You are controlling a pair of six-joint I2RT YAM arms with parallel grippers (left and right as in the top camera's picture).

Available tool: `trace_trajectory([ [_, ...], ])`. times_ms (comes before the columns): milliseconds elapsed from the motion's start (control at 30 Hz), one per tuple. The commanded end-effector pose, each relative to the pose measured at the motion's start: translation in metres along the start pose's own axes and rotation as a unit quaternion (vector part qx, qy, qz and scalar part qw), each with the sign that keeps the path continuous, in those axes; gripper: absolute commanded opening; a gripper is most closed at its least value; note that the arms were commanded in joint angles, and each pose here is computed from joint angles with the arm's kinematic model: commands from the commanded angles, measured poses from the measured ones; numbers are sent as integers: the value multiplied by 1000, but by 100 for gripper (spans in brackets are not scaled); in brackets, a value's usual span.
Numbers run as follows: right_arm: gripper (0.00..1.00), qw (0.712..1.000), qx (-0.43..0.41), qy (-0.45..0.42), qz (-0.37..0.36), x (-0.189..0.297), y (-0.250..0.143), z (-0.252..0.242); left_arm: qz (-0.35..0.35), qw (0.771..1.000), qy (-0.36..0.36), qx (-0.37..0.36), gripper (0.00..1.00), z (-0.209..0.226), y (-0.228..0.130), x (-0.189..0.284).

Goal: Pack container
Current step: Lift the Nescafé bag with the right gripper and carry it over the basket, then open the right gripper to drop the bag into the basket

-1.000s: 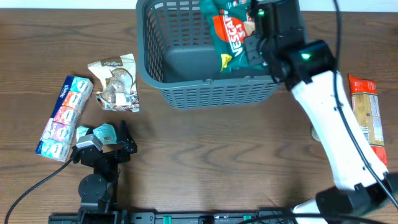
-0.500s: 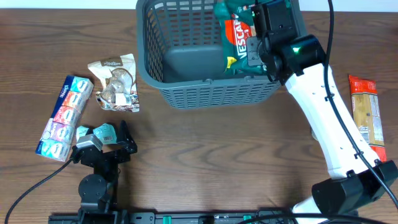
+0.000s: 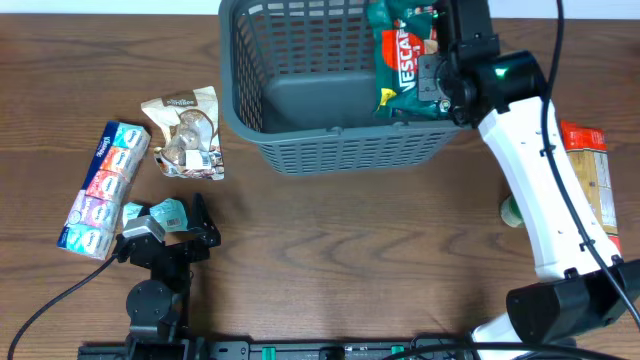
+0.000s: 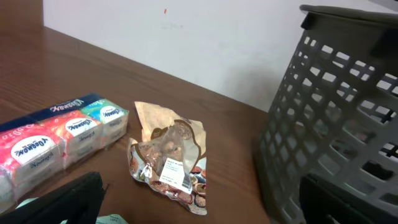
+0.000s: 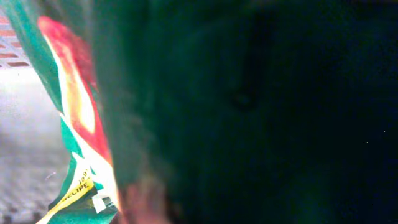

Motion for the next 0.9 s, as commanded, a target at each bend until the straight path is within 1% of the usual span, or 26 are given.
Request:
trace_trajectory([
  [0,1,999,-5,5,-46,24,15,-8,11,1000,8,-3,99,3,-8,-1],
  [167,1,999,6,9,-45,24,14,-6,11,1000,7,-3,99,3,-8,-1],
  [267,1,999,16,30,-39,24,14,-3,11,1000,7,-3,99,3,-8,-1],
  [300,4,999,16,33,-38,24,13,-2,11,1000,8,-3,99,3,-8,-1],
  [333,14,999,19,35,-37,23,13,-2,11,1000,7,-3,99,3,-8,-1],
  [367,33,998,20,36,-37,23,13,-2,11,1000,7,-3,99,3,-8,-1],
  [433,88,998,24,41,-36,23,13,-1,11,1000,7,-3,99,3,-8,-1],
  [467,99,998,26,42,-36,23,13,-1,11,1000,8,-3,99,3,-8,-1],
  [733,99,998,26,42,-39,24,14,-1,11,1000,7,-3,98,3,-8,-1],
  [867,99,999,12,13,-51,26,17,-5,11,1000,7,-3,99,3,-8,-1],
])
Point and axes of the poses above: each gripper's point midway between its finger pads, its own x axis back along the fingers, its own z axis along the line the jaws close on, y = z × x, the point moved 10 cm from there along x, back along the fingers, and after that the axes turned 8 degrees about -x, right-handed, at the moved point
